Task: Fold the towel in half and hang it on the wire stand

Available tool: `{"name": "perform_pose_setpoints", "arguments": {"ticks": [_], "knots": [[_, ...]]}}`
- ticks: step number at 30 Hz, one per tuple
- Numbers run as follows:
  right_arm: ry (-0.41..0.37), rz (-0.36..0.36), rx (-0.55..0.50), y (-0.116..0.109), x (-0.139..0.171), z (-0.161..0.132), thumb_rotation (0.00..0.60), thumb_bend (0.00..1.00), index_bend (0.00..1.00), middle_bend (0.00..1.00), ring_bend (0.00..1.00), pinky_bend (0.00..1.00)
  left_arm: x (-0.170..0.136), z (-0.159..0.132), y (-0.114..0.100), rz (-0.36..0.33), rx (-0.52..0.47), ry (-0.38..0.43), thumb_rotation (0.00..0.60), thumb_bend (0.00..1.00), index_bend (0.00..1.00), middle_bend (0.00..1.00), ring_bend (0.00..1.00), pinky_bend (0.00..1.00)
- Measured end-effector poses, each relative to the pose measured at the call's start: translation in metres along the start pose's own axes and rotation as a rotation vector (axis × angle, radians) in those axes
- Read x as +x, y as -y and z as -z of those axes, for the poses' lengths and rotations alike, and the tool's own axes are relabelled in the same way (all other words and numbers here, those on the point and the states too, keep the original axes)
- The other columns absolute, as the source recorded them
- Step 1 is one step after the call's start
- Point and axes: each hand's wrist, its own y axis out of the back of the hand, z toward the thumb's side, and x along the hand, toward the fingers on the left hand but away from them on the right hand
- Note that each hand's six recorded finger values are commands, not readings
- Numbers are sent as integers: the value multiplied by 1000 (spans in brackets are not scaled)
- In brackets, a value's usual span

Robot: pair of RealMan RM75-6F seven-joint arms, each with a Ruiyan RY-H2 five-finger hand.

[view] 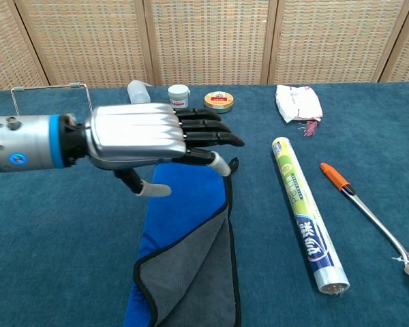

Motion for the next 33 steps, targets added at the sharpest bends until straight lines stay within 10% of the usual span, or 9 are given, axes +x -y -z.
{"name": "perform_pose_setpoints", "arguments": {"ticks": [11,33], "knots": [[-8,4,2,-1,2,-3,600,0,0,0,0,0,-65,-26,12,77,-162,26,600,349,348,0,0,29],[1,2,-8,-3,1,1,600,0,0,0,0,0,-42,-70,42,63,-240,73,600,348,337,0,0,27]]}}
